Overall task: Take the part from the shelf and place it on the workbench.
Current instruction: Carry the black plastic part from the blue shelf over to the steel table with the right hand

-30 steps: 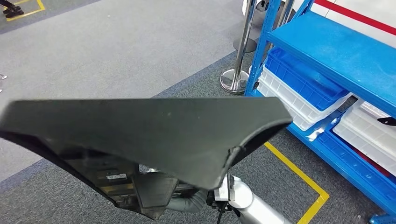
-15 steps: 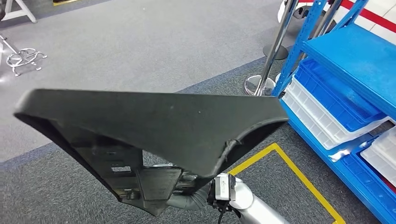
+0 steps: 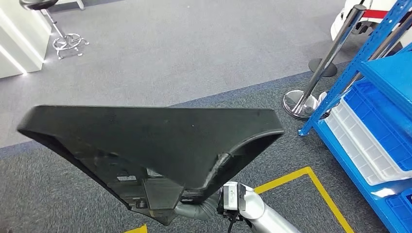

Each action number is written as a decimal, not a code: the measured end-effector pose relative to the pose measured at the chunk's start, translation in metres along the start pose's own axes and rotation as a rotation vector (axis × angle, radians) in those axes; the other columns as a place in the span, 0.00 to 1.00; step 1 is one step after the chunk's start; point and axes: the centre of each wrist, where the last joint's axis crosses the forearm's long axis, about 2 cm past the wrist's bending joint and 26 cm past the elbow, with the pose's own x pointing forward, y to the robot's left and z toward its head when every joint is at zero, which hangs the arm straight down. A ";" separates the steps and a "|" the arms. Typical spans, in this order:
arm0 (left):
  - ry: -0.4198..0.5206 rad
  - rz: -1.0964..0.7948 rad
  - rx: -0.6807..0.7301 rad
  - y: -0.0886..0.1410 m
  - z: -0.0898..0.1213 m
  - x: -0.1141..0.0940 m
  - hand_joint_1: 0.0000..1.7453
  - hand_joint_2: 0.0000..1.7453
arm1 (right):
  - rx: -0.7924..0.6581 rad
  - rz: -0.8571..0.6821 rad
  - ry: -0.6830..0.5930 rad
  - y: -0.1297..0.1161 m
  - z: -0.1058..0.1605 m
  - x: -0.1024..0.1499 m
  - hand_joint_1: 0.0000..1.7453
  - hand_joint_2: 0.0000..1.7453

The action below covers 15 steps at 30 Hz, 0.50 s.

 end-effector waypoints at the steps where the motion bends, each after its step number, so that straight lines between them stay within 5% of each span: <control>1: 0.001 0.000 0.000 0.000 0.000 0.000 0.00 1.00 | 0.001 0.000 -0.001 0.000 0.000 0.000 1.00 1.00; 15: 0.006 -0.001 -0.017 -0.006 -0.001 0.003 0.00 1.00 | -0.003 0.003 -0.014 -0.001 -0.005 0.002 1.00 1.00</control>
